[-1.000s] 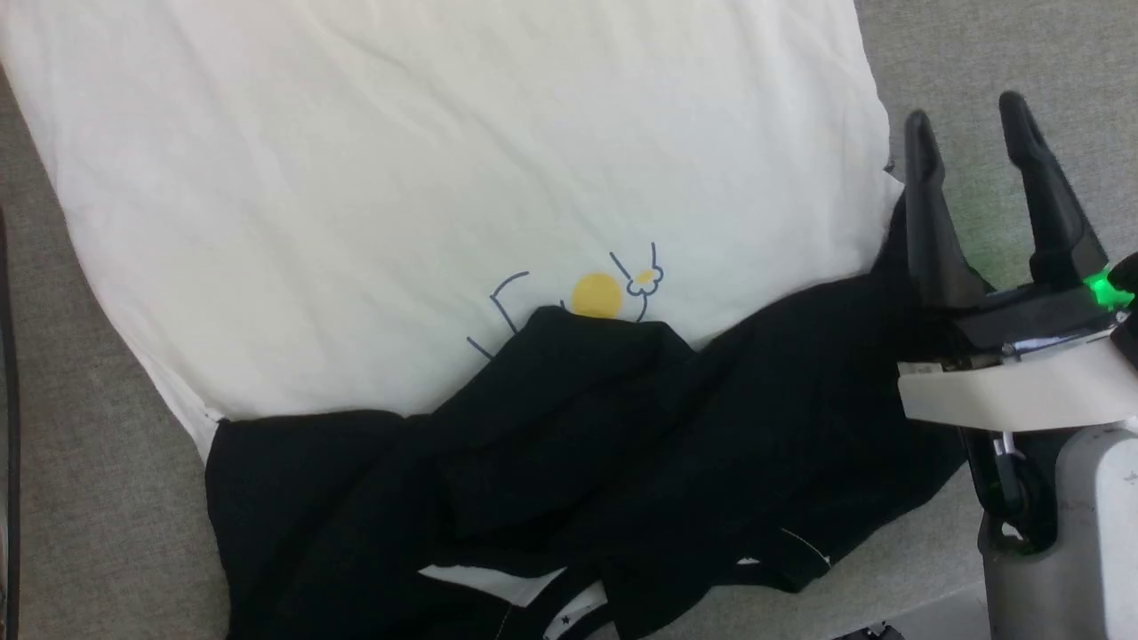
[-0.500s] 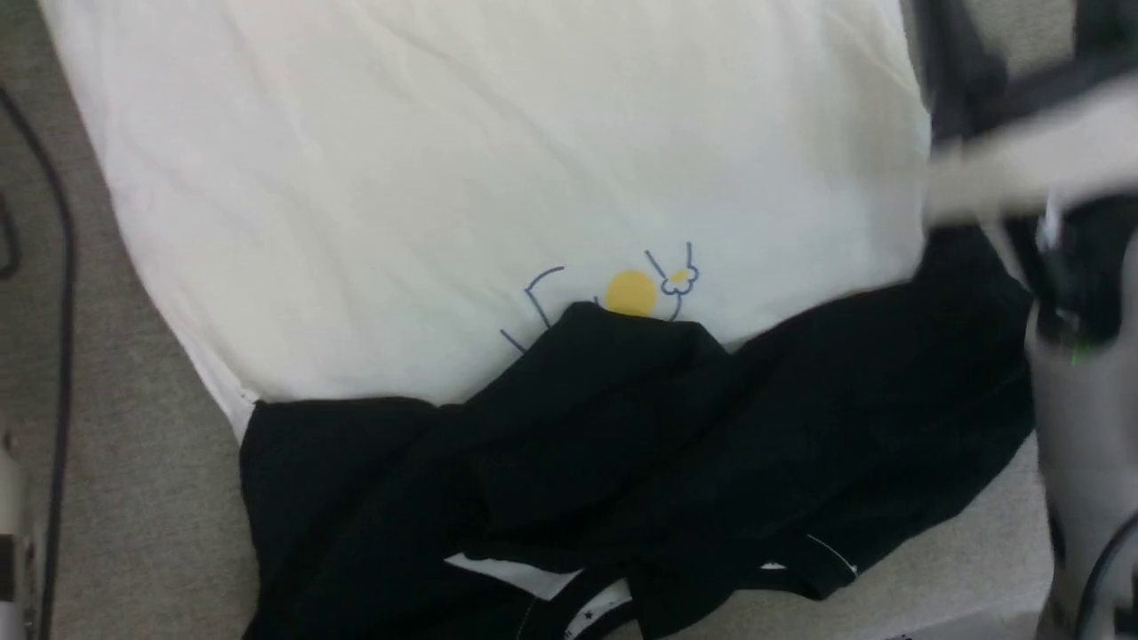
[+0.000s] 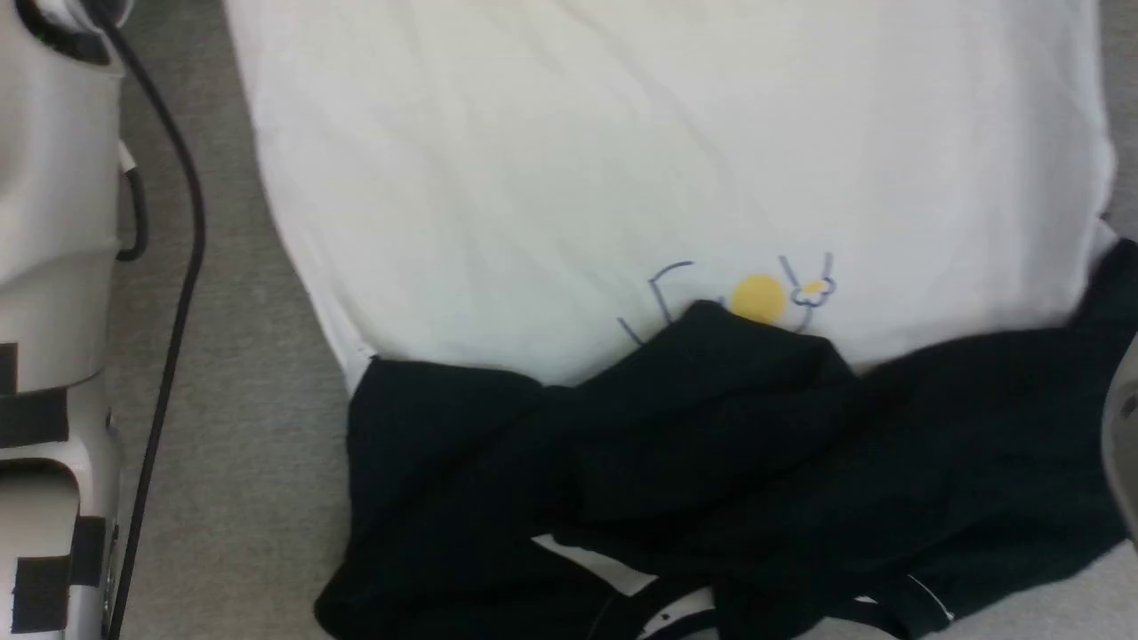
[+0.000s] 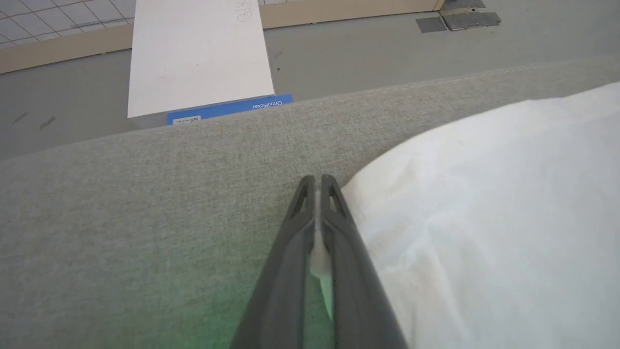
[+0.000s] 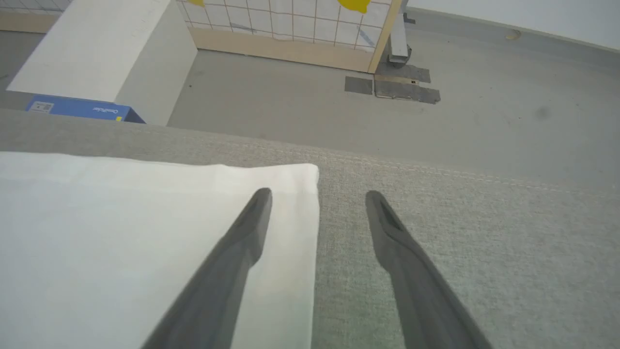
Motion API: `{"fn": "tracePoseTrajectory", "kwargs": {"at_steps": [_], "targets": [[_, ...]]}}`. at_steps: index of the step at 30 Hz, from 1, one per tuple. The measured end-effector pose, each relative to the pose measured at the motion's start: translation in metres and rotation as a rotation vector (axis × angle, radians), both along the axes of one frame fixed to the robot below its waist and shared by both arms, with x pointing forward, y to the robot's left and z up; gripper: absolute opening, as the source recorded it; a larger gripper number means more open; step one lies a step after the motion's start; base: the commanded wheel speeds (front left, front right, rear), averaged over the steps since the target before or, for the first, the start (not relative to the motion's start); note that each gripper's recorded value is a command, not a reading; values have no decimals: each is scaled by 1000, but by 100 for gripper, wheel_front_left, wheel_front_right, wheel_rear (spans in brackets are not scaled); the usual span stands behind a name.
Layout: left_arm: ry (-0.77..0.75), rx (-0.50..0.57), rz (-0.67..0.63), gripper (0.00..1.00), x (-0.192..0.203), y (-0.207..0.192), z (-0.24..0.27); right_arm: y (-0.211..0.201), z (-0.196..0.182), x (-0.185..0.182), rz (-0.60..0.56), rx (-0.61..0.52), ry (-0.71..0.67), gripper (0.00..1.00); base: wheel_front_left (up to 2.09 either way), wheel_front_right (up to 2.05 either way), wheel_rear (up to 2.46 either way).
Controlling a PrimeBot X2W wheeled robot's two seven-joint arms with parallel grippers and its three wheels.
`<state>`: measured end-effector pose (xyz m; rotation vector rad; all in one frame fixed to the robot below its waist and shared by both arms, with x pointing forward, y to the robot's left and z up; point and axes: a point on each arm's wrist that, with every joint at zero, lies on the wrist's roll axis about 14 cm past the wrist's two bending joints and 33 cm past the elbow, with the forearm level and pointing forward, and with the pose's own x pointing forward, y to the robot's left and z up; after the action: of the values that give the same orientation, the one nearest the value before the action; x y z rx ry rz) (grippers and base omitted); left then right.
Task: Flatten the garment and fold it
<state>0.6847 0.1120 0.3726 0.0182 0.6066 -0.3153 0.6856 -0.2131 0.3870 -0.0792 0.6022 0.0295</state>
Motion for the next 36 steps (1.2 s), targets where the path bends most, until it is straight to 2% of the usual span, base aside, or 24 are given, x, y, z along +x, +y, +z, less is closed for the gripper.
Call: {"fn": "tracePoseTrajectory", "kwargs": {"at_steps": [6, 7, 9, 10, 11, 12, 16, 19, 26, 30, 36], "targets": [[-14, 27, 3, 0, -2, 15, -4, 6, -25, 10, -21, -21, 136, 100, 0, 0, 0], [-14, 29, 4, 0, -2, 16, -6, 6, -32, 9, -24, -30, 168, 96, 0, 0, 0], [-18, 24, 4, 0, -2, 17, -8, 7, -38, 9, -27, -43, 209, 45, 0, 0, 0], [-20, 23, 4, 0, -1, 18, -8, 8, -38, 10, -29, -48, 221, 31, 0, 0, 0], [-27, 22, 1, 0, 0, 18, -8, 10, -37, 12, -26, -55, 226, 5, 0, 0, 0], [-29, 22, 0, 0, 0, 18, -9, 11, -37, 13, -23, -59, 222, 0, 0, 0, 0], [-63, 15, -7, 0, 3, 15, -6, 12, -27, 18, -16, -66, 162, 0, 0, 0, 0], [-111, 9, -19, 0, 6, 11, 2, 12, -12, 24, -6, -57, 68, 0, 0, 0, 0], [-300, -28, -46, 0, 12, 2, 49, 16, 22, 17, 41, 0, -154, 0, 0, 0, 0], [-372, -90, -59, 0, -2, -3, 73, 22, 47, -1, 75, 64, -277, 0, 0, 0, 0], [-386, -189, -91, 0, -57, -15, 86, 13, 73, -56, 95, 122, -385, 0, 0, 0, 0]]}}
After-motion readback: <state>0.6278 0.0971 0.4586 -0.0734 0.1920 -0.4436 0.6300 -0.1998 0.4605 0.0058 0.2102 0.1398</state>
